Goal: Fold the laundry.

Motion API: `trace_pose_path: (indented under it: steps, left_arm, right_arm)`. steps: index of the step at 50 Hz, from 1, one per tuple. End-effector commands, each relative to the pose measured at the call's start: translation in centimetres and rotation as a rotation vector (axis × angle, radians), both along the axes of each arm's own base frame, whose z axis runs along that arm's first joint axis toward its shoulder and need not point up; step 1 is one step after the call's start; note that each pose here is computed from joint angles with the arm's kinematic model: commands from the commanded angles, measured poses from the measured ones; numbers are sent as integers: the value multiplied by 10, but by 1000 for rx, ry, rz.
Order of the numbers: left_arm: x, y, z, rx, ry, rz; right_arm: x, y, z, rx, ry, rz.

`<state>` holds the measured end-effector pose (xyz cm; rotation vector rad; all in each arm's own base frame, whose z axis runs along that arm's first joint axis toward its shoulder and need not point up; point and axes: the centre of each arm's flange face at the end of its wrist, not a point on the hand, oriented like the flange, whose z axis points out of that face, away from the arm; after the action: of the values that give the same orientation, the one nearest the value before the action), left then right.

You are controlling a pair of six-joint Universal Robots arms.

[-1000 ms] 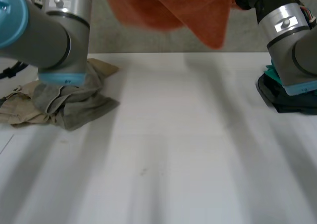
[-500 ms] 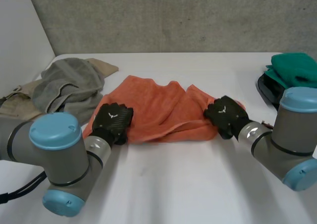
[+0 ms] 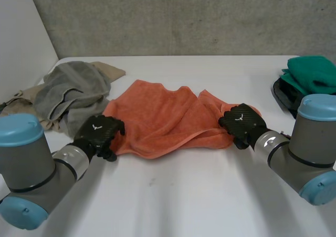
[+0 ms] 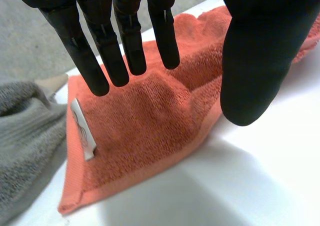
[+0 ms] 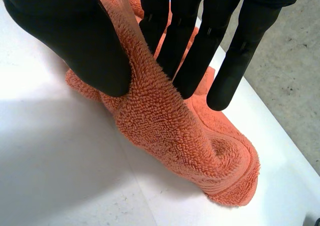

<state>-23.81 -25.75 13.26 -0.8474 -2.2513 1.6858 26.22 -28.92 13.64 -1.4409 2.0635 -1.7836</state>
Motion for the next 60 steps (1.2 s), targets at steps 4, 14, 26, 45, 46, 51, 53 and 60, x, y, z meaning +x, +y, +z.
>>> trace_pose_path:
  steps: [4, 14, 26, 45, 46, 51, 53, 60]
  left_arm:
    - [-11, -13, -21, 55, 9, -47]
    - [-31, -26, -28, 33, 13, -83]
    - [-28, -21, 9, -58, 42, -77]
    - [-19, -5, 28, -87, 49, -74]
    - [-19, -5, 28, -87, 49, -72]
    - [-18, -6, 28, -86, 48, -69]
    - [-18, -5, 26, -81, 47, -69]
    - [-17, -5, 23, -78, 46, -68]
  right_arm:
    - [0, 1, -1, 4, 1, -2]
    - [-1, 3, 0, 39, 12, -3]
    - [-14, -12, 60, 100, 18, -43]
    - [-14, -87, 63, 61, 101, 36]
    - [-13, -88, 58, 66, 109, 43]
    - [-2, -81, 44, 58, 149, 129]
    - [3, -76, 40, 38, 169, 199]
    - [12, -66, 27, 41, 164, 322]
